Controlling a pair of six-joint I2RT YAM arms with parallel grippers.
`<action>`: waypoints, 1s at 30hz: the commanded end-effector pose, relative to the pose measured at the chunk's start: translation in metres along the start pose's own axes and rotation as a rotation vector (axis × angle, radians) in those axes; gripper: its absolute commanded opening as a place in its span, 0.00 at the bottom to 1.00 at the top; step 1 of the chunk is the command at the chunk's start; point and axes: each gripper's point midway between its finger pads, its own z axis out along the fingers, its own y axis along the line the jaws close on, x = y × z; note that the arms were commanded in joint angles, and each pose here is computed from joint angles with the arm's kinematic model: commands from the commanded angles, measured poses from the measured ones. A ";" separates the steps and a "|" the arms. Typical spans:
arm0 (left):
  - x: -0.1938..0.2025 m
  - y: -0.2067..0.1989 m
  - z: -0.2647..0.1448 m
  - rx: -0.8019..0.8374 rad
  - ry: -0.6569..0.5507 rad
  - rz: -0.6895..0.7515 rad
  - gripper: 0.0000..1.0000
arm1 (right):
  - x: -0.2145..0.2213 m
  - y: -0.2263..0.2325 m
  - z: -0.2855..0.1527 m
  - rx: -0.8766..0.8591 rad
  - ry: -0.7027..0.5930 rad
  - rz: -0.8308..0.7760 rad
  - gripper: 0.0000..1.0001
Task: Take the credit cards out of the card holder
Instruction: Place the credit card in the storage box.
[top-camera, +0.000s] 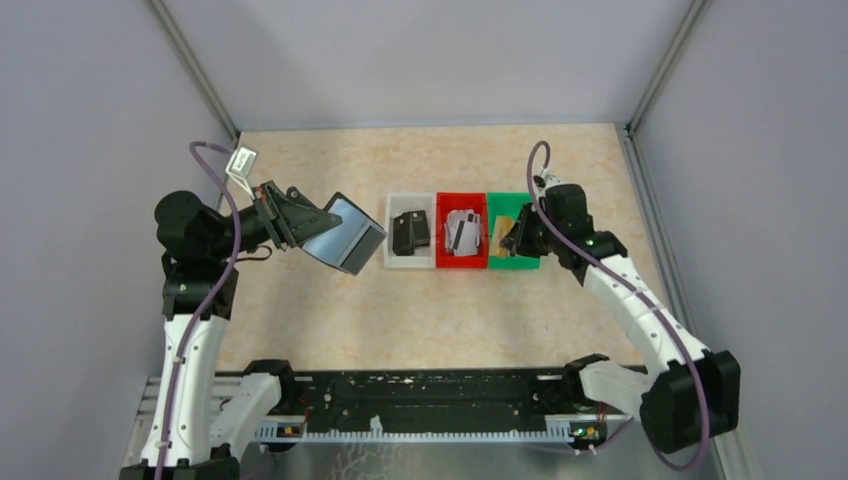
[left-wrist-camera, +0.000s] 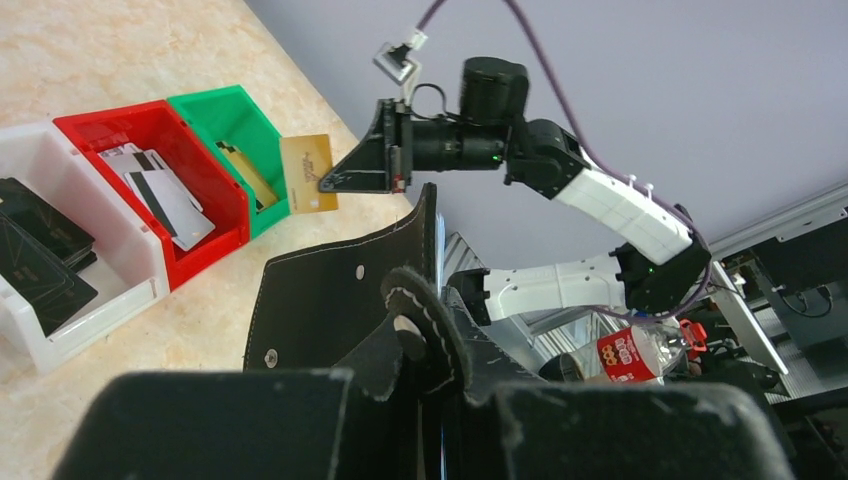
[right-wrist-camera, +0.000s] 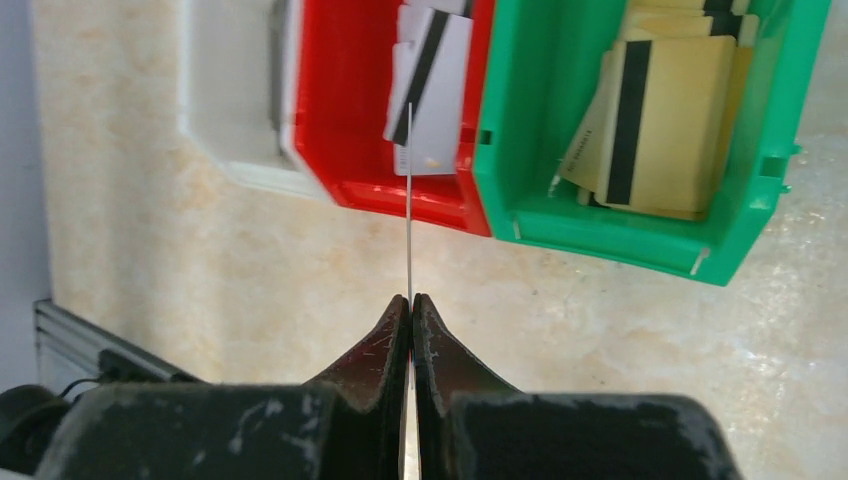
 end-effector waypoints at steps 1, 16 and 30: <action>-0.007 -0.020 -0.004 0.039 -0.008 0.082 0.00 | -0.017 -0.023 0.018 0.071 -0.005 -0.069 0.00; -0.003 -0.020 -0.005 0.050 0.006 0.068 0.00 | -0.053 -0.059 0.081 0.167 0.059 -0.079 0.00; -0.001 -0.028 -0.007 0.078 0.022 0.068 0.00 | -0.039 -0.091 0.095 0.281 0.100 -0.083 0.00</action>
